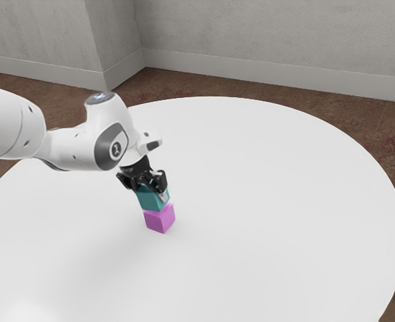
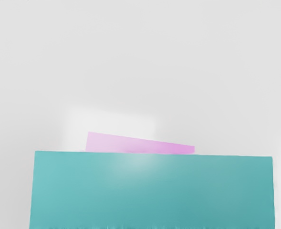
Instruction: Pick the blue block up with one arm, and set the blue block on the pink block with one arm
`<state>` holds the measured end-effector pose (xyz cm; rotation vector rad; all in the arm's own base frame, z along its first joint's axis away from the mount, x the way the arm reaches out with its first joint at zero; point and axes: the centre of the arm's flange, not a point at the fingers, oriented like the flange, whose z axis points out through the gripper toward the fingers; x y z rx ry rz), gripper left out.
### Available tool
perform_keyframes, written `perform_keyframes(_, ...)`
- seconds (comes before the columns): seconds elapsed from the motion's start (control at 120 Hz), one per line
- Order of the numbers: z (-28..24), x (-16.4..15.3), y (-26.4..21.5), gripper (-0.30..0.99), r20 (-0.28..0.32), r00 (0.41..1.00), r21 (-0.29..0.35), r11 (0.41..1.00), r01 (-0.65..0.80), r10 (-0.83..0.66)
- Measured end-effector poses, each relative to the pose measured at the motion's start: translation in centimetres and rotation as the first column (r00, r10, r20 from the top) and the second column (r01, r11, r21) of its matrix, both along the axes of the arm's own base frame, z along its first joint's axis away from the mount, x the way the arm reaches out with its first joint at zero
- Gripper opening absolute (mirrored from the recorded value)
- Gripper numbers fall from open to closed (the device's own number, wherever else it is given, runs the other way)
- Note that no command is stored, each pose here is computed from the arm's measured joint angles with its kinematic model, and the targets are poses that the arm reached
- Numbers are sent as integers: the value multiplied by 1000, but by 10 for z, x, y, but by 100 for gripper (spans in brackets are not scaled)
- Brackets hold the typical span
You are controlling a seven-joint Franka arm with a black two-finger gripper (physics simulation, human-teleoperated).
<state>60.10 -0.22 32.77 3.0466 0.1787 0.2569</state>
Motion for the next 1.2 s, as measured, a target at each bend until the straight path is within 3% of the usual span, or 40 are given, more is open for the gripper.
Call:
perform_keyframes(0.242, -3, 3, -2, 31, -10, 999, 91, 995, 39, -38)
perform_keyframes(0.667, -8, 8, -10, 32, -11, 1000, 76, 997, -13, 14)
perform_keyframes(0.925, -6, 7, -19, 56, -10, 1000, 31, 999, -24, 24)
perform_keyframes(1.05, 83, -4, -3, 62, 101, 994, 6, 1000, -28, 28)
perform_keyframes(1.142, 214, -38, 11, 65, 212, 977, 1, 1000, 6, -6)
perform_keyframes(1.2, 270, -64, 37, 66, 216, 976, 4, 1000, 1, -2)
